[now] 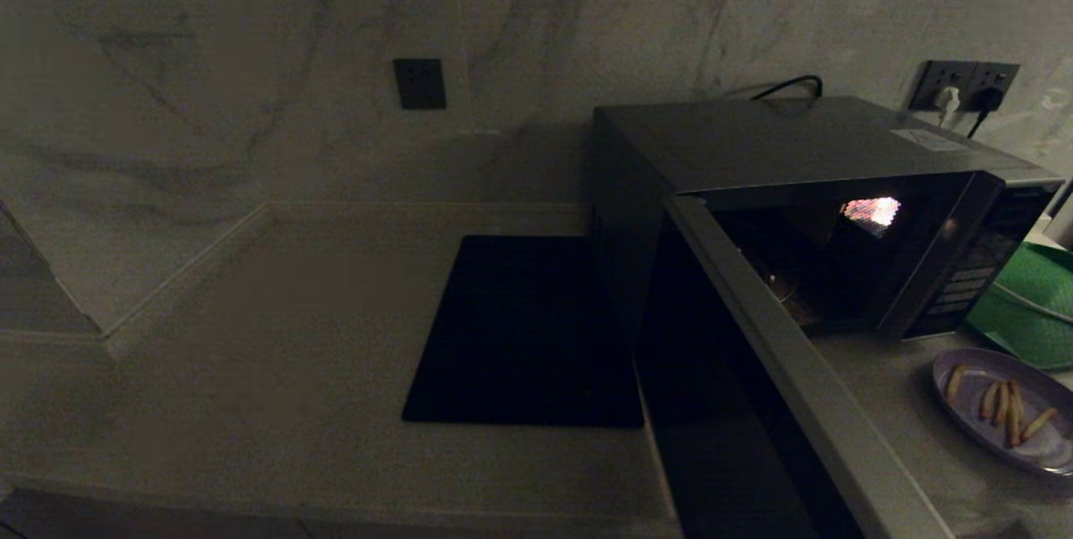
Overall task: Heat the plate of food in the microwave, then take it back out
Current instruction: Put the plate in the microwave oven
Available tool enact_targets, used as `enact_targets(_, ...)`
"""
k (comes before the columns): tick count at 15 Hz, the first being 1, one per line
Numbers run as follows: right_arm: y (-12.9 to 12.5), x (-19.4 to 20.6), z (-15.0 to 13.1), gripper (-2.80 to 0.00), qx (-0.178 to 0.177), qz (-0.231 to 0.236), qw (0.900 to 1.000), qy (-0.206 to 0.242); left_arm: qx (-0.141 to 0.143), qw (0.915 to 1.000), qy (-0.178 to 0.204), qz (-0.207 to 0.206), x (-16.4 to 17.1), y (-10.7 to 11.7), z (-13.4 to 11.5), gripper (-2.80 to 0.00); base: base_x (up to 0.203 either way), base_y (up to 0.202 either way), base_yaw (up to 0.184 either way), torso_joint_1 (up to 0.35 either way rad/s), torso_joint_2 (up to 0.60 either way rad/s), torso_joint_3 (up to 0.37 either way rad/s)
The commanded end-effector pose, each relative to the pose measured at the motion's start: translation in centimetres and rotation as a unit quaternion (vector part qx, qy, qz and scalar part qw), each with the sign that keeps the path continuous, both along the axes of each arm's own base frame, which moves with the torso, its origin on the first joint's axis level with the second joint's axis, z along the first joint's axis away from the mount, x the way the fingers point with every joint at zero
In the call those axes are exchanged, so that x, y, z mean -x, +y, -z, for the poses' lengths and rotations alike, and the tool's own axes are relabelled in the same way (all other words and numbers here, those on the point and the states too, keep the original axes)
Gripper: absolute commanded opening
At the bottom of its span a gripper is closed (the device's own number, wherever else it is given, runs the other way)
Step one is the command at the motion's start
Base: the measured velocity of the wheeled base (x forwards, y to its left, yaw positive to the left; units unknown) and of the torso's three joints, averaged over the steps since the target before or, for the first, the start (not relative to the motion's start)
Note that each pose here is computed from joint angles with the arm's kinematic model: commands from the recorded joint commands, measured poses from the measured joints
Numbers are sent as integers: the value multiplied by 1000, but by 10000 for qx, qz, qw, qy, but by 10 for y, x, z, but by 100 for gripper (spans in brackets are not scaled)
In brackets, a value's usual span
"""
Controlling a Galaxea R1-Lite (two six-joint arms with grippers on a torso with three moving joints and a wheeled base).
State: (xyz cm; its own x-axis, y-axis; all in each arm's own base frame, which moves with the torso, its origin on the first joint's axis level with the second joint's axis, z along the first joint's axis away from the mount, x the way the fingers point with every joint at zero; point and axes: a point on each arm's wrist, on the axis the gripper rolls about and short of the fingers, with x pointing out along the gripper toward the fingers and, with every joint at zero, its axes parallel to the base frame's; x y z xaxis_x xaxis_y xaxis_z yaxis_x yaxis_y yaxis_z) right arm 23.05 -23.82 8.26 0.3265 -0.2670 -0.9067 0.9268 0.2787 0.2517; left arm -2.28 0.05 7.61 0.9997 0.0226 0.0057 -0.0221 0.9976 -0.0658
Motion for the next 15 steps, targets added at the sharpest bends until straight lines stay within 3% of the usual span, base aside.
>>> enact_targets(1,-1,-1,5,0,-57,-17,10000,41,1,10000,-10,-2,0,0,0,-280,0,0,0,0,0,0)
enact_targets(15,-6,-14,6,0,0,-114,9999,-17,1,10000,-10,-2,0,0,0,-280,0,0,0,0,0,0)
